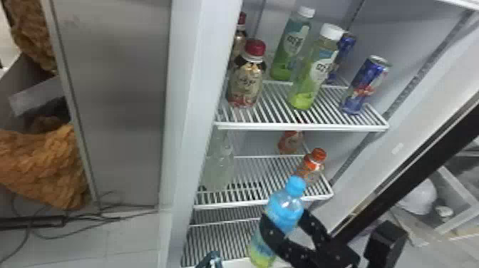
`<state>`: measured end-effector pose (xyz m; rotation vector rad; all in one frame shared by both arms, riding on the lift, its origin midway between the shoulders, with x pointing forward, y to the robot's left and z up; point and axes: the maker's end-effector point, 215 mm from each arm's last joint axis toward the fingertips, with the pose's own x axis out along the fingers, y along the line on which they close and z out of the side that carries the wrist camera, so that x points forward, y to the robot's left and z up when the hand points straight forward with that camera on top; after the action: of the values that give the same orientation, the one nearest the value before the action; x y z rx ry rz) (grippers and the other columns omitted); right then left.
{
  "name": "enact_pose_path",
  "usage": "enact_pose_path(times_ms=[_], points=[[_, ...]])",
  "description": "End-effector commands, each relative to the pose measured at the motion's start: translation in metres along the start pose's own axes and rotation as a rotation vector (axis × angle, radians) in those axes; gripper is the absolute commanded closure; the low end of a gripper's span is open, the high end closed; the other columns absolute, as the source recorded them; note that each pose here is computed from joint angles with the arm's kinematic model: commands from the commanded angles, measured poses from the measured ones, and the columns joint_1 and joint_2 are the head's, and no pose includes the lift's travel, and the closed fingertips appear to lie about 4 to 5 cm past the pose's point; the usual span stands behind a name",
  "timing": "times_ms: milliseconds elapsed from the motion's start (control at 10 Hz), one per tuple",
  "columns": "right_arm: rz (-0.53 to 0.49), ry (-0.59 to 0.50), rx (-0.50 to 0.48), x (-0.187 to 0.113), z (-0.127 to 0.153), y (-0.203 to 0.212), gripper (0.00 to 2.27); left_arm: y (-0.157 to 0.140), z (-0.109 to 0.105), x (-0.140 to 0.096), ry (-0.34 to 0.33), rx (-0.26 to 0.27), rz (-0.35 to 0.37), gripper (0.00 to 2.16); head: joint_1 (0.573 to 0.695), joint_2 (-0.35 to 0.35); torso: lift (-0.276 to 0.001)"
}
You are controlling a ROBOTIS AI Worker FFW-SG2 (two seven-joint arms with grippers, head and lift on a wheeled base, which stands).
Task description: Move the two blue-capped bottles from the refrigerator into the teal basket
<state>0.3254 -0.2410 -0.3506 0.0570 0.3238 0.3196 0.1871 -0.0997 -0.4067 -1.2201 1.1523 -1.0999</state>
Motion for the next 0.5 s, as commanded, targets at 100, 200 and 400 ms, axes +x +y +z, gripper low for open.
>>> enact_pose_path(times_ms=[100,200,400], points=[[0.042,0.087,0.056,-0.011,-0.02,0.017,0.53,0.0,0.0,0.0,0.001,0.0,0.0,1.14,0.695,-0.35,-0.141],[0.063,0.095,0.066,-0.014,-0.017,0.026,0.53,0.0,0.0,0.0,0.003,0.003,0.001,1.14,0.695,-0.35,-0.141],[0.101,0.107,0.089,-0.016,-0.013,0.041,0.53,0.0,0.001,-0.001,0.001,0.003,0.001,1.14,0.695,-0.35,-0.141]])
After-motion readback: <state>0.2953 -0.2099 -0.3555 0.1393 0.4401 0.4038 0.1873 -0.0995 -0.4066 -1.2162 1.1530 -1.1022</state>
